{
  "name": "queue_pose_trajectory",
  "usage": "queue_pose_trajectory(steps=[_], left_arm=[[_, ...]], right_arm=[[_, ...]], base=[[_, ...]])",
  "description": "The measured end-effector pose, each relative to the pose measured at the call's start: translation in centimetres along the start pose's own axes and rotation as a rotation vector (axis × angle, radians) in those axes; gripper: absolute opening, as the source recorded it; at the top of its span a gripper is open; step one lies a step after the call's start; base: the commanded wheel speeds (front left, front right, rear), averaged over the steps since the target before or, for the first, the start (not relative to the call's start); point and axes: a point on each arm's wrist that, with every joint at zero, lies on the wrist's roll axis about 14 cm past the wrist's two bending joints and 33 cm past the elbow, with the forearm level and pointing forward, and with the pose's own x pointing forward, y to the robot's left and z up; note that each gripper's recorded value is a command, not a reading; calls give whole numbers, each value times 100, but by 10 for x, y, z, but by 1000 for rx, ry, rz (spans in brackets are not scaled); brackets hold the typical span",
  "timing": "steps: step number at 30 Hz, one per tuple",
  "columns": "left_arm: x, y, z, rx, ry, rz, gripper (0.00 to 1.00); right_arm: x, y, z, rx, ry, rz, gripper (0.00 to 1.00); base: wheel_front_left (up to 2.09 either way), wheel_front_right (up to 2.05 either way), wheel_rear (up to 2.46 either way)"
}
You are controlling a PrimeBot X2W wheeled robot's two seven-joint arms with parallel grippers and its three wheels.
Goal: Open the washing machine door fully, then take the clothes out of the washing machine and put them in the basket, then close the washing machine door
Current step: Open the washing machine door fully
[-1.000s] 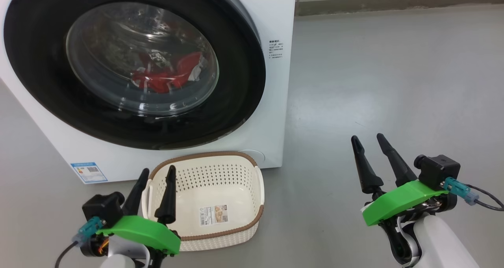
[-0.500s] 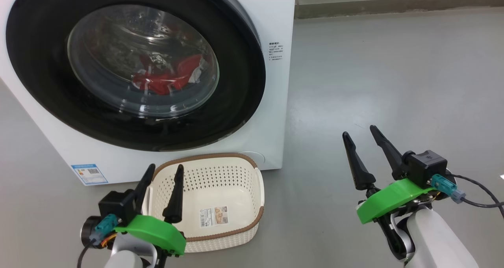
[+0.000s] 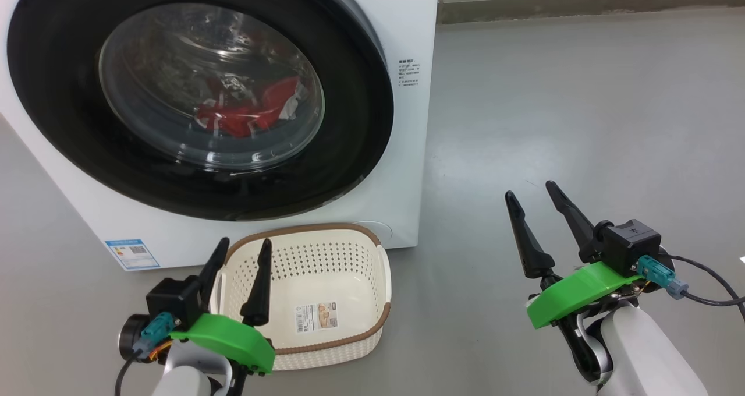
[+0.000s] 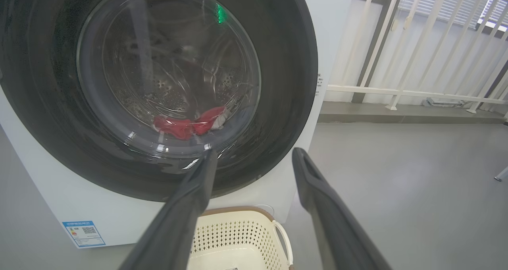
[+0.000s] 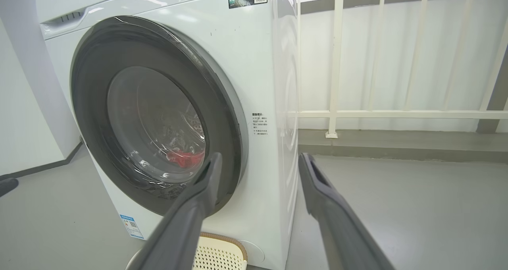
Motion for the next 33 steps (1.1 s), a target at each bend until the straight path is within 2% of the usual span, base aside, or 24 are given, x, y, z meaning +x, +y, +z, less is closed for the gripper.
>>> queue_pose_trajectory(steps=[6,7,8,9,12,16,20,24,33], left_arm=[[1,1,-2,-1,4,1,100],[1,1,-2,-2,4,1,100],[1,1,-2,-2,3,2,100],[1,1,-2,-3,3,2,100],[2,1,-1,-3,-1,2,100],[4,2,-1,-4,-4,3,100],[6,4,-2,-5,-4,5,100],[10,6,-4,-4,-6,7,100],[25,9,-5,0,-20,-2,100]], right_arm=[[1,0,0,0,-1,1,100],[1,0,0,1,-2,2,82],[2,0,0,1,-2,3,50],[2,1,0,0,-1,5,42],[4,1,-4,2,9,6,0],[11,-1,-6,20,13,0,0],[18,-4,-6,95,8,-17,0],[32,-8,-8,189,2,-38,0],[72,-14,-13,494,-25,-87,0]], base=[[0,0,0],[0,0,0],[0,0,0],[0,0,0],[0,0,0],[0,0,0],[0,0,0],[0,0,0],[0,0,0]])
